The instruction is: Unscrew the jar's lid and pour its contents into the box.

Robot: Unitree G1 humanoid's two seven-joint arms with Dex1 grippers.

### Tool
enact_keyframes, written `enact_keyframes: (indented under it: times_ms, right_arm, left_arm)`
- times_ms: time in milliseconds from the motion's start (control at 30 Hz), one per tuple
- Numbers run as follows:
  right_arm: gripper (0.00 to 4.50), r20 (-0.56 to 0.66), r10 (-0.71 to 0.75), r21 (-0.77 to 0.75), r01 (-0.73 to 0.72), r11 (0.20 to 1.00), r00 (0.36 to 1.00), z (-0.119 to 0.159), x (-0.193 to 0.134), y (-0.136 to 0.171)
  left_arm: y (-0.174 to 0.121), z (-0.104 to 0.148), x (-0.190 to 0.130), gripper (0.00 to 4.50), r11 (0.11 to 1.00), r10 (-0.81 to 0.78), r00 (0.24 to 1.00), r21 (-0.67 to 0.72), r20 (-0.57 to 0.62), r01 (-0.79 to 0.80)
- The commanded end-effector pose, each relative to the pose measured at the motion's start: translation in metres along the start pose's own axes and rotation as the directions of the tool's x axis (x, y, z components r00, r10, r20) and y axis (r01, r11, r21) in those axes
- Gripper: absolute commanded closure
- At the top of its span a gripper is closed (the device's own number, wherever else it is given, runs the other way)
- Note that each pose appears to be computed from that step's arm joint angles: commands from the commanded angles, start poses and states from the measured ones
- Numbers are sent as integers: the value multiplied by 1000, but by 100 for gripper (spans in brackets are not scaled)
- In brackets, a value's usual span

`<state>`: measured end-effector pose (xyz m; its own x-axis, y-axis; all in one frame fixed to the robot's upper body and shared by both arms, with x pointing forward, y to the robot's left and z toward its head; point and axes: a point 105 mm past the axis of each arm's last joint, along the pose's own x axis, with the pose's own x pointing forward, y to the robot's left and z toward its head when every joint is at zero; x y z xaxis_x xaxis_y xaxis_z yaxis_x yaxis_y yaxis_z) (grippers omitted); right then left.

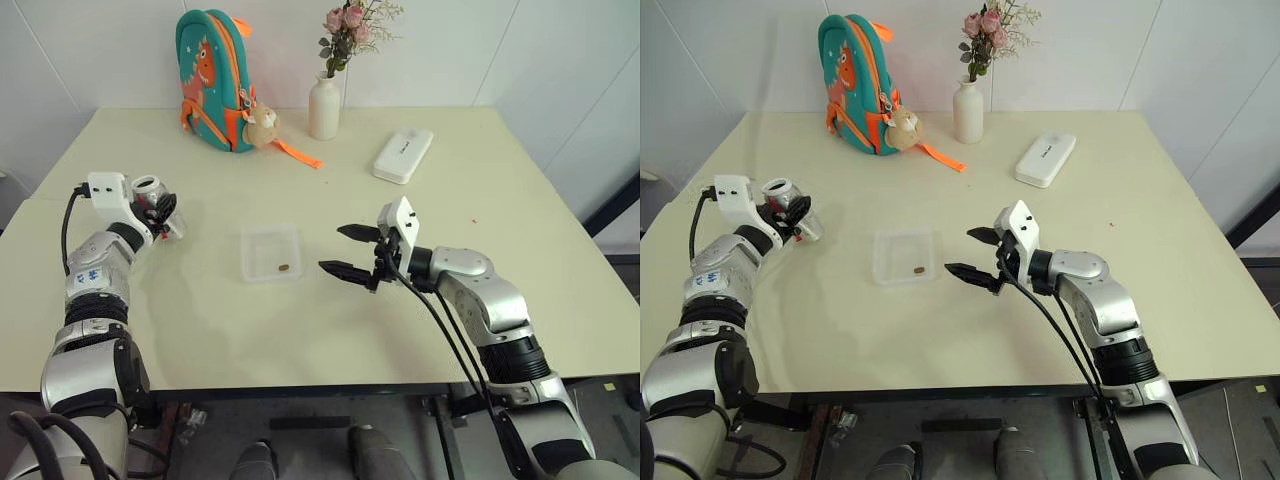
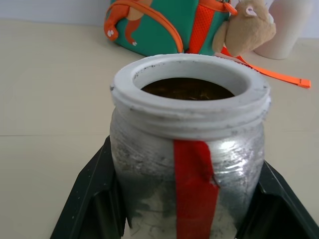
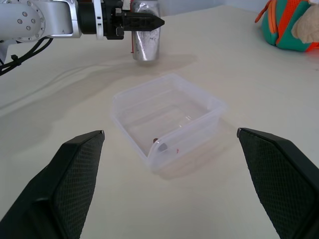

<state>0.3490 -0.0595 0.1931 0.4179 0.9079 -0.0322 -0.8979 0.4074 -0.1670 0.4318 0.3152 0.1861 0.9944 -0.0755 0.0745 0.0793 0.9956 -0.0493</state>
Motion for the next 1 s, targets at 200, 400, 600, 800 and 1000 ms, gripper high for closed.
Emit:
enact_keyframes:
  times_ms: [200,400,600,800,1000]
  right_arm:
    - [1,46,8,-87,-4,996,999,19,-1,1]
    - [0,52,17,-85,-13,996,999,19,1,4]
    - [0,60,22,-82,-17,996,998,19,2,7]
    - [0,61,10,-73,-6,997,998,15,-1,8]
    - [0,67,19,-99,-12,995,998,15,-11,6]
  left_arm:
    - [16,-13,-20,242,994,2,1000,105,31,-5]
    - [28,-15,-29,22,990,39,999,134,21,-42]
    - [27,-22,-40,3,977,-21,999,209,-35,28]
    - [26,-28,-81,3,949,-57,993,302,-104,86]
    - [10,-10,-126,3,882,-163,966,410,-199,233]
